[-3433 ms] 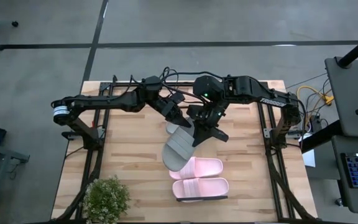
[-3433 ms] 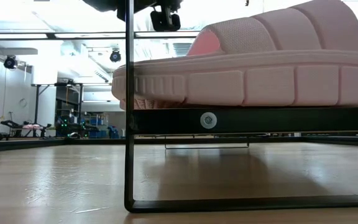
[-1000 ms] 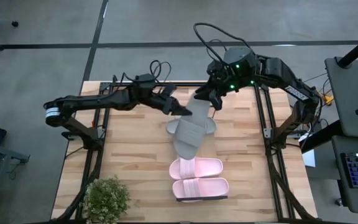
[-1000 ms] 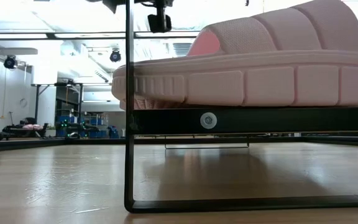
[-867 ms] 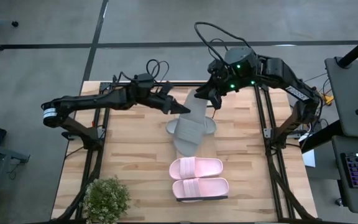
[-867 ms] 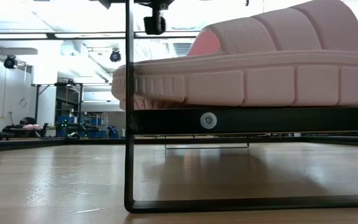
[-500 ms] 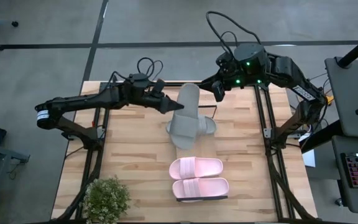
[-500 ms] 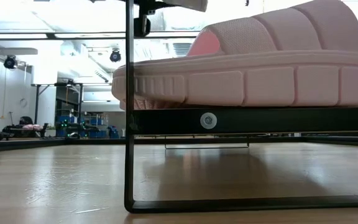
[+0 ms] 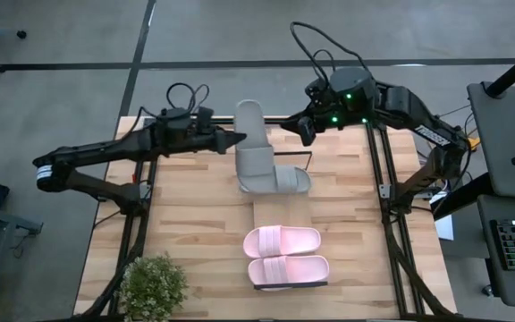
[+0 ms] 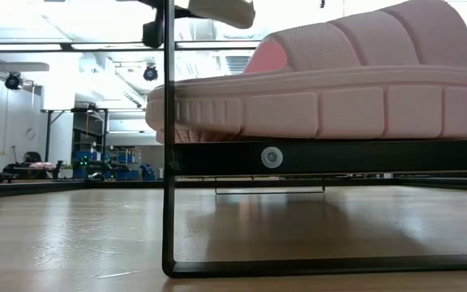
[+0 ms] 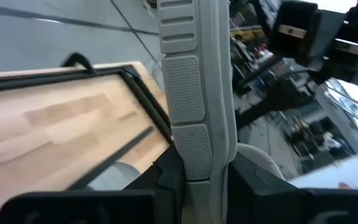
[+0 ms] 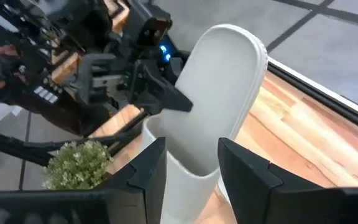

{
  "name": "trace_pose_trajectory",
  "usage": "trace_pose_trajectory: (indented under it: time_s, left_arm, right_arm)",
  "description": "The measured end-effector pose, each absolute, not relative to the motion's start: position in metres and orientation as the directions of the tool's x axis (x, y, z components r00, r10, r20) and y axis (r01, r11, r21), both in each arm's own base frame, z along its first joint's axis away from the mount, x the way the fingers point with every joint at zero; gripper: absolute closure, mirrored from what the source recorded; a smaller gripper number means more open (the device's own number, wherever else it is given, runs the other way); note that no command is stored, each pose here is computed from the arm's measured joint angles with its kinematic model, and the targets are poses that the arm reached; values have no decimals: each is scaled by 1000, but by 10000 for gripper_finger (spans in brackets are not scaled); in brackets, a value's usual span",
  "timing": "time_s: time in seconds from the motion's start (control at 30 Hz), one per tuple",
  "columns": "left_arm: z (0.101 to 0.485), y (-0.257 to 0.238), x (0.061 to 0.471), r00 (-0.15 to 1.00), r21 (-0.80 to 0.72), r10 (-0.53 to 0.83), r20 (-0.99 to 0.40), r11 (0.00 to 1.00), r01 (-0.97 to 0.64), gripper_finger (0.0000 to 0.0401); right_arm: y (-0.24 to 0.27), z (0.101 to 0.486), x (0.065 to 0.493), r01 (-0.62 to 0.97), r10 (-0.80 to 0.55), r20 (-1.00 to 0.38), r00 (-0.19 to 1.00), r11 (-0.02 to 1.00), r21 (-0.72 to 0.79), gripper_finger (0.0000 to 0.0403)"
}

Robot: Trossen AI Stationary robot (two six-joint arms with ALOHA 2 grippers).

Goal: Pick and place slides into the shelf
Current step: Put the gray slide on the shelf

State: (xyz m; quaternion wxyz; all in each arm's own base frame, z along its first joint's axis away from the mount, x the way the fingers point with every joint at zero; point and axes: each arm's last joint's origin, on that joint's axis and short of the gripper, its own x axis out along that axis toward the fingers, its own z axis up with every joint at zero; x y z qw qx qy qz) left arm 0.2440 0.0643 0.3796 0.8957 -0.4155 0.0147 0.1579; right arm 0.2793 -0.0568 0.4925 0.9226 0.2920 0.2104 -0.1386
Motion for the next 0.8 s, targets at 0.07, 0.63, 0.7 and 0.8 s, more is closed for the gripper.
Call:
trace_pose_trajectory:
  time_s: [0.07, 0.63, 0.7, 0.8]
  left_arm:
    - [376, 63, 237, 939, -738, 305, -158, 596, -318, 351]
    - [370, 58, 206, 850, -763, 525, -29, 538, -358, 352]
    - [371, 58, 208, 844, -752, 537, -6, 554, -358, 352]
    - [372, 57, 210, 835, -739, 550, 6, 565, -367, 352]
  right_arm:
    - [-57, 491, 281, 367, -135, -442, 887, 786, 497, 266]
    - [-51, 439, 265, 225, -128, -187, 974, 666, 711, 266]
    - [-48, 432, 262, 196, -124, -152, 980, 651, 734, 266]
    - [-46, 421, 259, 159, -120, -107, 987, 628, 762, 266]
